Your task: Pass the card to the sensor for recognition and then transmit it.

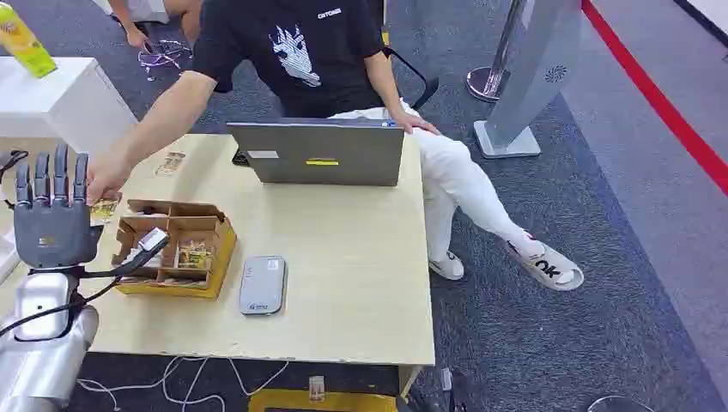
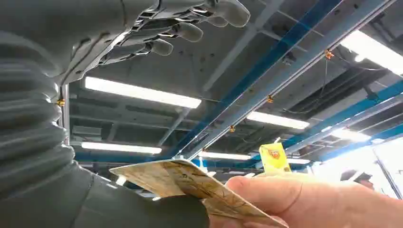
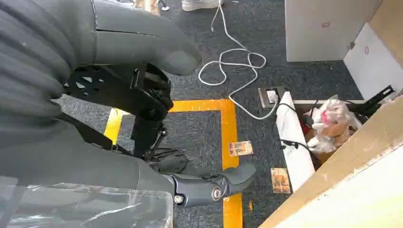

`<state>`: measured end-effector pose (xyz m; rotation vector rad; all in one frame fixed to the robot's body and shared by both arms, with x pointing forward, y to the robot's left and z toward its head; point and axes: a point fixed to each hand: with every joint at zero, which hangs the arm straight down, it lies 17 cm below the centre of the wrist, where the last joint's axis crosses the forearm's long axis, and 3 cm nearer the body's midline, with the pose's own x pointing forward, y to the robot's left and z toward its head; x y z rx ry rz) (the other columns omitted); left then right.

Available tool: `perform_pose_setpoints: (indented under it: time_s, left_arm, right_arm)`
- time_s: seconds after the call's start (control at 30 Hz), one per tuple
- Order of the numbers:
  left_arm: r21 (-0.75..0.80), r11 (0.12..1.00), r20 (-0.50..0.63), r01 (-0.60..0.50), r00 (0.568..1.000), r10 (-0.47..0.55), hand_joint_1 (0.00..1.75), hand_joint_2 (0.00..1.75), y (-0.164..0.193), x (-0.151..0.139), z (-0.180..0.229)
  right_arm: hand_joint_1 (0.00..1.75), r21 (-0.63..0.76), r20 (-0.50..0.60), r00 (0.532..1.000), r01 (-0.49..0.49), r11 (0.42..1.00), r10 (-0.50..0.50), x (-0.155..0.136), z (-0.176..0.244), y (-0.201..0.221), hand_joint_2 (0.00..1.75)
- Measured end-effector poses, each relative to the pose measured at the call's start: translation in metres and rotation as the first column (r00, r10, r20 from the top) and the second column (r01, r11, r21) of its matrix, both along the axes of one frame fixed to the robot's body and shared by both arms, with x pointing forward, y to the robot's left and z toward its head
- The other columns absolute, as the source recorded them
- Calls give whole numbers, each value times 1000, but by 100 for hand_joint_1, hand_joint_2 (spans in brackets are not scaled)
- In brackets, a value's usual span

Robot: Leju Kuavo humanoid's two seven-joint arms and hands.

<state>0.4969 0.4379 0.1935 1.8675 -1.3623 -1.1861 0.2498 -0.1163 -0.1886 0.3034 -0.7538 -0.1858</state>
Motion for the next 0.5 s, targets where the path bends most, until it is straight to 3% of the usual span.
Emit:
perform_pose_setpoints:
  time_s: [0.13,0.17,0.5]
  left_arm:
    - [1,1000,-6,-1,1000,1,0,175,0,0,-3]
    - [1,1000,-6,-1,1000,1,169,175,0,0,-3]
    - [1,1000,-16,6,1000,-6,175,175,-1,1,-5]
  right_arm:
    - [0,0,0,1000,-1,1000,1,0,0,0,175]
    - [0,-1,1,1000,-4,1000,4,0,0,0,175]
    - [0,-2,3,1000,-7,1000,7,0,0,1,175]
